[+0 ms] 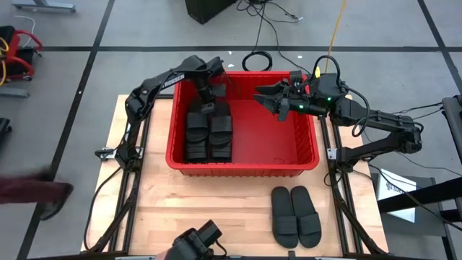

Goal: Pick and place slides into bin
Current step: Put the black slide into the red bin

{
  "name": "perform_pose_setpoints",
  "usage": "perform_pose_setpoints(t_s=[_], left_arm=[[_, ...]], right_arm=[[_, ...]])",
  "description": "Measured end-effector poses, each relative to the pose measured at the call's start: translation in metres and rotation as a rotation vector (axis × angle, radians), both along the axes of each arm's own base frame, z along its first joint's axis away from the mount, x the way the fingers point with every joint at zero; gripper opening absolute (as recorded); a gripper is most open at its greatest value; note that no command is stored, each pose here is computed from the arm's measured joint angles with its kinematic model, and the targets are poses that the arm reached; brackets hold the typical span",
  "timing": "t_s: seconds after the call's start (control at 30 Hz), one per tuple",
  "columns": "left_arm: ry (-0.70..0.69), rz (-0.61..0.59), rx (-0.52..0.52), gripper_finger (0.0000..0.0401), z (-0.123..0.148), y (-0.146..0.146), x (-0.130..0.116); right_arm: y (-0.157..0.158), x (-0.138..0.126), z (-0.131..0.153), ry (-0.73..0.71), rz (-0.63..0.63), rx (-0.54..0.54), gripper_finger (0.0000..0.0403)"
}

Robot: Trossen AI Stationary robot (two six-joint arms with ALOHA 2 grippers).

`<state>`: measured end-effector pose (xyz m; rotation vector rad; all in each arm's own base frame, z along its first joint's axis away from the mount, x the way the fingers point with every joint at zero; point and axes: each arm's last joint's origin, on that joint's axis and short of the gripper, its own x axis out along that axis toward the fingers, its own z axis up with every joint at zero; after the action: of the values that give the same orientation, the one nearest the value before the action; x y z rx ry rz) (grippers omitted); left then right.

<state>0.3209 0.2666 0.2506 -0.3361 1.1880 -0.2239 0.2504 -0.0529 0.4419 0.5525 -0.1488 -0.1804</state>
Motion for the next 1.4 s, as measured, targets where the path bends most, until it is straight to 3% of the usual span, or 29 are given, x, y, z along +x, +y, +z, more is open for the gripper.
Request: perform_pose_setpoints(t_s=[0.3, 0.47, 0.67, 1.07, 1.4], left_arm=[[-0.081, 0.047, 0.125, 0.0184, 0.06, -0.001, -0.002], [-0.12, 0.097, 0.248, 0.0184, 0.099, -0.01, -0.009], [-0.186, 0.147, 0.309, 0.0184, 0.137, -0.03, -0.025], [-0.261, 0.191, 0.43, 0.0184, 0.193, -0.097, -0.042], [-0.36, 0.191, 0.385, 0.0184, 0.225, -0.168, -0.052]], right_arm=[[-0.002, -0.001, 0.003, -0.027, -0.009, -0.018, 0.0265], [-0.002, -0.001, 0.003, -0.026, -0.01, -0.023, 0.0265], [-0.002, -0.001, 0.003, -0.026, -0.01, -0.027, 0.0265], [-0.001, -0.008, 0.008, -0.053, -0.007, -0.026, 0.0265], [0.005, -0.03, 0.022, -0.102, -0.008, -0.074, 0.0265]])
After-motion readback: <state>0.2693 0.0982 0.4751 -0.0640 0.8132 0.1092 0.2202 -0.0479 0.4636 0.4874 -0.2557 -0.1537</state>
